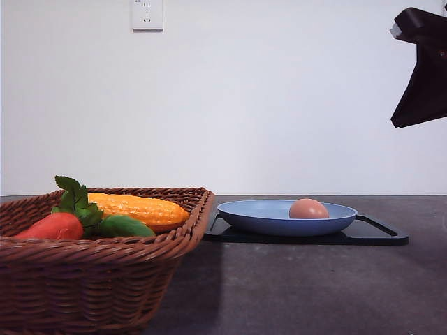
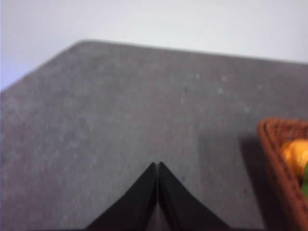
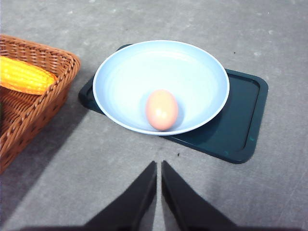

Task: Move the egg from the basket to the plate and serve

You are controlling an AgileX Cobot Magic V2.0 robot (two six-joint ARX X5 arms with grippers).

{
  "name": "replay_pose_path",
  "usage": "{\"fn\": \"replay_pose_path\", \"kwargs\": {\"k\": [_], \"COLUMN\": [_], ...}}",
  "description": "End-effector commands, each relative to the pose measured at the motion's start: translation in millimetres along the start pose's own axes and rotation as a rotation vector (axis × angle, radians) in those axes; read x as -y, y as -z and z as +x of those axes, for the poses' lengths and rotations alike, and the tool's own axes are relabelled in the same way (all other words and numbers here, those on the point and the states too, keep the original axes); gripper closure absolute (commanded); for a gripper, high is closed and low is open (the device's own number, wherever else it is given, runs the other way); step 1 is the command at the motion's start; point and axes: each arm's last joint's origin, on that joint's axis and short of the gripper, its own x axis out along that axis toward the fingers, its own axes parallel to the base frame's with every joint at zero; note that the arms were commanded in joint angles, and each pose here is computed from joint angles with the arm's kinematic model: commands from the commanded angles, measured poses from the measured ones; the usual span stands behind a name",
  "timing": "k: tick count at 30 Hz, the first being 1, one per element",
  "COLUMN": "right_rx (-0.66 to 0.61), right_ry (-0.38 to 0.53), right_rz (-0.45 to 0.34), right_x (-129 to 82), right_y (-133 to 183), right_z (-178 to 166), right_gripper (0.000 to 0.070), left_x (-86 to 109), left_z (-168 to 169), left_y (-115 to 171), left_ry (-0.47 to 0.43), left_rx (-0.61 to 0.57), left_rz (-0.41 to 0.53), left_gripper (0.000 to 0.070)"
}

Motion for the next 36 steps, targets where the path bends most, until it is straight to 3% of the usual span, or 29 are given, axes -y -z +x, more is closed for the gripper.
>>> {"fn": "replay_pose_path", "kwargs": {"k": [1, 10, 32, 36], "right_rx": [0.016, 0.016, 0.016, 0.033], "right_ry": [-0.005, -0.005, -0.005, 0.021], "right_rz": [0.014, 0.014, 0.012, -0.050], "right_x": [-1.5, -1.5, -1.5, -0.3], "right_y": [-3.5, -3.5, -3.5, -4.5], "right_z": [-0.7, -0.7, -0.7, -3.1], "right_gripper": [0.0700, 0.0700, 0.0700, 0.0700], "left_x": [-0.1, -0.4, -0.5, -0.4], "left_z": [1.1, 3.6, 3.6, 3.6], "left_y": [2.3, 9.6, 9.7, 9.7], "left_ry": [0.002, -0.001, -0.001, -0.001], "left_rx": [0.003, -0.017, -0.017, -0.017], "left_rz": [-0.006, -0.047, -0.047, -0.047], "left_gripper": [0.0700, 0.0700, 0.0700, 0.0700]}}
